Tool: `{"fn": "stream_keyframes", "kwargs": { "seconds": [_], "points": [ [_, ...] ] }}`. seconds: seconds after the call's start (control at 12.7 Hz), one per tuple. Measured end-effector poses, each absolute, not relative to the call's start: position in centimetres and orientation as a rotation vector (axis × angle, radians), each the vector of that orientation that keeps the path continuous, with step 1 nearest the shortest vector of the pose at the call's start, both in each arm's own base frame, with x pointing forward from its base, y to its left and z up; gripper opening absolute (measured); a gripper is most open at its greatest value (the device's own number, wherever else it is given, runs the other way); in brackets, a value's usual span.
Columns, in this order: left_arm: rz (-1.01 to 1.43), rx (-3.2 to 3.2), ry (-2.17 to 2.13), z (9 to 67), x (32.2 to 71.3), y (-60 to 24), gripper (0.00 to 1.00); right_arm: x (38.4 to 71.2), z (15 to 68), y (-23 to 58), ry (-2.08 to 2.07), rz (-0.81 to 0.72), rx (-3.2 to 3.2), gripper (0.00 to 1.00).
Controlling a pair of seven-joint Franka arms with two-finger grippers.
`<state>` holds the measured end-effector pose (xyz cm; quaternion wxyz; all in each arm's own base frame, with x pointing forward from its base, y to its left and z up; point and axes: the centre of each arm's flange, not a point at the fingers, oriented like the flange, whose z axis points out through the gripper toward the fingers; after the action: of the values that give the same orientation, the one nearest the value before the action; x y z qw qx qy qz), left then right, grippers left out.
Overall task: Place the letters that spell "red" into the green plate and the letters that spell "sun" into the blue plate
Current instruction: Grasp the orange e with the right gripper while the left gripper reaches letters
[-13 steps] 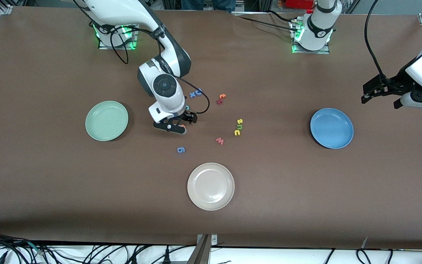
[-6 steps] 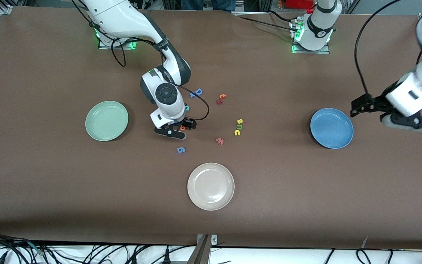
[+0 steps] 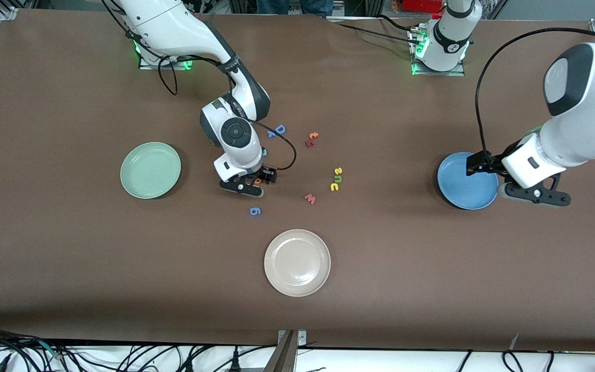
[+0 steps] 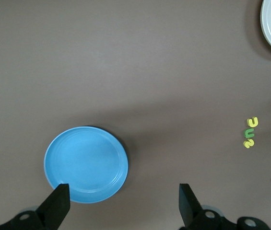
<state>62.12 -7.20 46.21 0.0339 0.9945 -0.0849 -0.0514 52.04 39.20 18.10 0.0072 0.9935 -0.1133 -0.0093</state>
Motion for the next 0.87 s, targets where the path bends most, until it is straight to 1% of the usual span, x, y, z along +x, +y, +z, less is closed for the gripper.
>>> {"fn": "stream_keyframes", "kwargs": {
  "seconds": [0.08, 0.16, 0.24, 0.32, 0.39, 0.47, 0.63, 0.71, 0.87],
  "points": [
    [-0.159, 3.056, -0.268, 44.2, 62.8, -7.6, 1.00, 52.0, 17.8, 39.2, -0.353, -0.030, 3.106, 0.79],
    [-0.174, 3.052, -0.280, 41.6, 63.4, -8.2, 1.00, 51.9, 17.5, 39.3, -0.360, -0.034, 3.103, 0.70],
    [-0.206, 3.046, -0.305, 38.7, 63.9, -9.5, 1.00, 51.8, 17.3, 39.4, -0.370, -0.034, 3.101, 0.68],
    [-0.238, 3.042, -0.333, 36.4, 64.1, -11.1, 1.00, 51.8, 17.5, 39.6, -0.375, -0.023, 3.107, 0.56],
    [-0.261, 3.044, -0.327, 35.0, 63.9, -12.9, 1.00, 51.8, 17.6, 39.8, -0.373, -0.018, 3.108, 0.49],
    [-0.280, 3.056, -0.274, 34.4, 63.6, -14.6, 1.00, 51.8, 17.6, 39.8, -0.366, -0.014, 3.106, 0.49],
    [-0.311, 3.086, -0.105, 33.5, 62.6, -18.3, 1.00, 51.8, 17.8, 39.9, -0.359, -0.004, 3.109, 0.30],
    [-0.321, 3.097, -0.044, 33.2, 62.0, -20.4, 1.00, 51.8, 17.8, 39.9, -0.357, -0.003, 3.108, 0.28],
    [-0.337, 3.113, -0.016, 32.4, 60.6, -24.3, 1.00, 51.9, 17.8, 39.9, -0.352, 0.002, 3.106, 0.28]
  ]
}}
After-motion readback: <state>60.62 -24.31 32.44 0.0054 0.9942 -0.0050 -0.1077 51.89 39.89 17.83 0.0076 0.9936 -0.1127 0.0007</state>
